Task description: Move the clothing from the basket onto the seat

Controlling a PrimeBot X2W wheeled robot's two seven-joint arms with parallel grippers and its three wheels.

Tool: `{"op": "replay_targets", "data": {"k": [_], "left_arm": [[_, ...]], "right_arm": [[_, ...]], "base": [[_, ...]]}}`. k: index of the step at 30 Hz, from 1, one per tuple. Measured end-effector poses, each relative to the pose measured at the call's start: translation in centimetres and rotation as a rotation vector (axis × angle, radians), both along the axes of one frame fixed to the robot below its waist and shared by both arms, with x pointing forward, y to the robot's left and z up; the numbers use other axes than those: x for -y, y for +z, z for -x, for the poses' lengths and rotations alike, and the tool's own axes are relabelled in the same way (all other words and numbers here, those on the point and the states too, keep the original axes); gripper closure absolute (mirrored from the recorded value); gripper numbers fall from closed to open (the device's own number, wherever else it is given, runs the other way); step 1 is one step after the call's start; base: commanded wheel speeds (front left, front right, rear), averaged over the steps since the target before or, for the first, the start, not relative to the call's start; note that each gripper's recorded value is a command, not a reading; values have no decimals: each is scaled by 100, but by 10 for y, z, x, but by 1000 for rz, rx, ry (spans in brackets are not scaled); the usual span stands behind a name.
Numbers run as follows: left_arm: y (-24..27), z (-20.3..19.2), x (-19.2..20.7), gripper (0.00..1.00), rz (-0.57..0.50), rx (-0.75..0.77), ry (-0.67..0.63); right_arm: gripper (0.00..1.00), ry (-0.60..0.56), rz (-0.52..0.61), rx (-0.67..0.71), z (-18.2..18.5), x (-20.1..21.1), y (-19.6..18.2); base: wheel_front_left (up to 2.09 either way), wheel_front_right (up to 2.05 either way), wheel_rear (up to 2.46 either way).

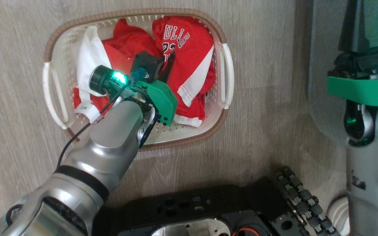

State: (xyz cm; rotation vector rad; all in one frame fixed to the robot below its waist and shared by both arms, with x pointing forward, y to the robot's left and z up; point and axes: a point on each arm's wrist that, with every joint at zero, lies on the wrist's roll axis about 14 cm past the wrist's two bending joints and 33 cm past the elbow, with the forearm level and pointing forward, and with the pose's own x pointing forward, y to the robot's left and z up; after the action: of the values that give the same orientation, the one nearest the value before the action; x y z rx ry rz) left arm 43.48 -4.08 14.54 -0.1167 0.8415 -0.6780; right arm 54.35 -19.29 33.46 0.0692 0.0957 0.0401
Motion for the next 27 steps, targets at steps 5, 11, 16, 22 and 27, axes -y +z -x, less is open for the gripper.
{"op": "replay_targets", "data": {"k": [5,11,16,22,27], "left_arm": [[39,-23,0,100,38,81,57],[96,-32,0,100,94,189,102],[149,-29,-2,100,135,280,112],[204,-28,-12,100,148,398,136],[262,-24,-25,100,139,546,130]], "right_arm": [[0,-2,-11,16,1,-1,19],[0,-6,-22,21,14,-2,44],[0,-20,-28,-12,41,0,57],[0,-22,-33,-16,70,-1,77],[0,-12,-45,-20,106,-7,93]], "base": [[0,0,0],[0,0,0],[0,0,0],[0,0,0],[0,0,0]]}}
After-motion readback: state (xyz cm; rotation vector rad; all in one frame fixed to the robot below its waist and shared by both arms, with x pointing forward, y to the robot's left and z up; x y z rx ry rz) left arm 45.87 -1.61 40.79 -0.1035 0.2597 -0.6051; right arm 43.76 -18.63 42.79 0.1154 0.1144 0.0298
